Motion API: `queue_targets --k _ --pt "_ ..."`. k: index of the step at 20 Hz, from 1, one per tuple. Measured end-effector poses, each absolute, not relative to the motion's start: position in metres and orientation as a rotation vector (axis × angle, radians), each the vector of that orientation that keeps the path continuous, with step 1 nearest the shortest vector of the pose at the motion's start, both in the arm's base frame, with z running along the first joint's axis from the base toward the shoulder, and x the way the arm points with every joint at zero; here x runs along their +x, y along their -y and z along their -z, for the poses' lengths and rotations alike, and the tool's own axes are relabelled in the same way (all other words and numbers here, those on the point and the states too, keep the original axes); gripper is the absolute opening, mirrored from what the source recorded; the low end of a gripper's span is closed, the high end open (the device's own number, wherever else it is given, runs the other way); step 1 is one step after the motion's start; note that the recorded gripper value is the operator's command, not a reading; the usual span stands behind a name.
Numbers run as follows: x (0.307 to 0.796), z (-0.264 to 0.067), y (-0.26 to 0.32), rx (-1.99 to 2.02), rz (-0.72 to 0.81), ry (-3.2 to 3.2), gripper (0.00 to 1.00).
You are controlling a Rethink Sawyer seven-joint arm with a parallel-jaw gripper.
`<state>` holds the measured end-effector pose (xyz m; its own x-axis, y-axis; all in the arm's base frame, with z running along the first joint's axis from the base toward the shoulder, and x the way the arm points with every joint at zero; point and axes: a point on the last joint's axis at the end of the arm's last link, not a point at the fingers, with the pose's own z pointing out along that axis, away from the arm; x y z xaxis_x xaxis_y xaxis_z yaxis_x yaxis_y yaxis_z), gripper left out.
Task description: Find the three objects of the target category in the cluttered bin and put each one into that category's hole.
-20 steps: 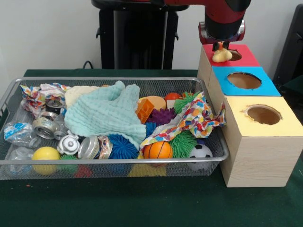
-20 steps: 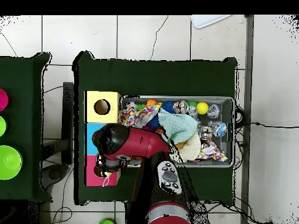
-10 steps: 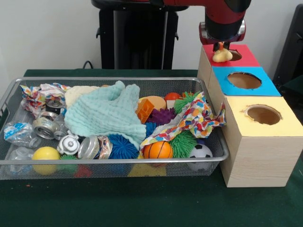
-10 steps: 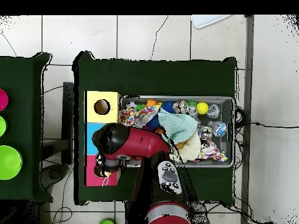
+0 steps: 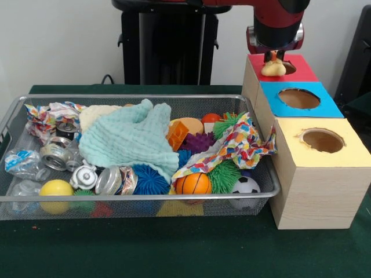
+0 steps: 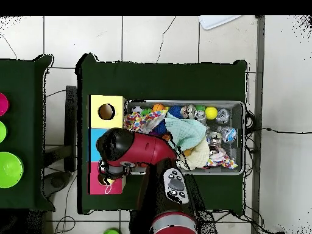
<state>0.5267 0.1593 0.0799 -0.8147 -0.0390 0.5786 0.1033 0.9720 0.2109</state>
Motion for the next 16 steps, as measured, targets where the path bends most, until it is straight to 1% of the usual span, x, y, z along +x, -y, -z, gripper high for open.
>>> queue_targets --k 4,16 --pt "0.529 -0.084 -0.161 -0.045 0.313 2.512 0.00" --pt "0.540 -0.113 -0.172 -0.028 0.323 2.563 0.00"
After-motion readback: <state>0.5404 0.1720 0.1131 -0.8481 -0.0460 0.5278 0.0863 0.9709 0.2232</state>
